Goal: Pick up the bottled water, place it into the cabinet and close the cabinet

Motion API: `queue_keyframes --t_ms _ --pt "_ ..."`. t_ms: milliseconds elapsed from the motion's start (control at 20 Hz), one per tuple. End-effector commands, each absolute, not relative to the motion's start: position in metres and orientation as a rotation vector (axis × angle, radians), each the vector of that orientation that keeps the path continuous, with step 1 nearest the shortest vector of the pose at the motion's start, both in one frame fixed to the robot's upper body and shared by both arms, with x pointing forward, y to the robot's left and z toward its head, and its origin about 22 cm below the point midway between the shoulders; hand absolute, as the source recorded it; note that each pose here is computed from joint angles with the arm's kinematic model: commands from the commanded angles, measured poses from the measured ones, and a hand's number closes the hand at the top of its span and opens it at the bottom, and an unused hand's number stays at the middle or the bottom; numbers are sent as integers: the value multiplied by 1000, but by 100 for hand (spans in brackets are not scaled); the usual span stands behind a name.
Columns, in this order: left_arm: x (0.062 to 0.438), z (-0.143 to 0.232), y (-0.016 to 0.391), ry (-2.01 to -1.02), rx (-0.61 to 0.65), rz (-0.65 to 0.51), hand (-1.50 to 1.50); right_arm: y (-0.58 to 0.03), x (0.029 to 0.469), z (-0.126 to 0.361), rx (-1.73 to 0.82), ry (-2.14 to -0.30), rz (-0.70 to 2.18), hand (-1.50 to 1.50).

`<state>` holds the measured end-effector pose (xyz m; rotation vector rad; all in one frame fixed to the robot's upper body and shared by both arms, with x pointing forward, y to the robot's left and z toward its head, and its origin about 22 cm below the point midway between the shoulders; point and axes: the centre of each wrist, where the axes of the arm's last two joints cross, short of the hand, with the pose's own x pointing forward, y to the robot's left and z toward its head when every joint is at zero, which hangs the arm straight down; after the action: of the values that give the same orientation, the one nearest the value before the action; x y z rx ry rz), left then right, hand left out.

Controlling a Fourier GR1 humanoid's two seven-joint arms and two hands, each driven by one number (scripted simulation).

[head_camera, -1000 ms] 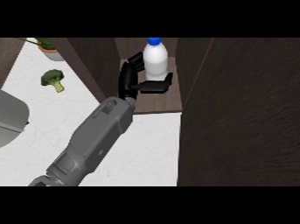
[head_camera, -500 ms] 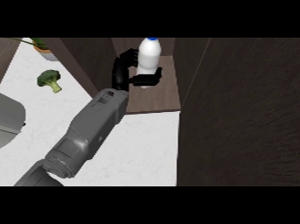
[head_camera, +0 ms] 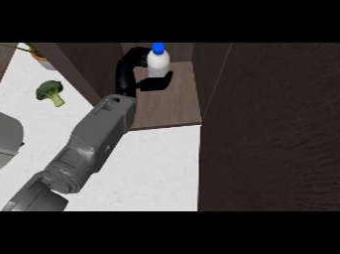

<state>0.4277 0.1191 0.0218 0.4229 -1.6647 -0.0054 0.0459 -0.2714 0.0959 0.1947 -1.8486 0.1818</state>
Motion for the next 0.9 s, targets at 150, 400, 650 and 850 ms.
queue_keyframes --t_ms 150,400,650,850 --pt "434 34 112 -1730 573 -64 -150 -265 46 112 249 -1885 156 -150" --pt "440 41 124 -1720 517 -33 -150 -267 42 109 283 -1877 164 -150" --pt "445 66 96 -1827 310 -30 -150 -271 47 98 275 -1874 165 -150" --pt "444 58 114 -1907 168 16 -150 -272 42 98 290 -1866 155 -150"
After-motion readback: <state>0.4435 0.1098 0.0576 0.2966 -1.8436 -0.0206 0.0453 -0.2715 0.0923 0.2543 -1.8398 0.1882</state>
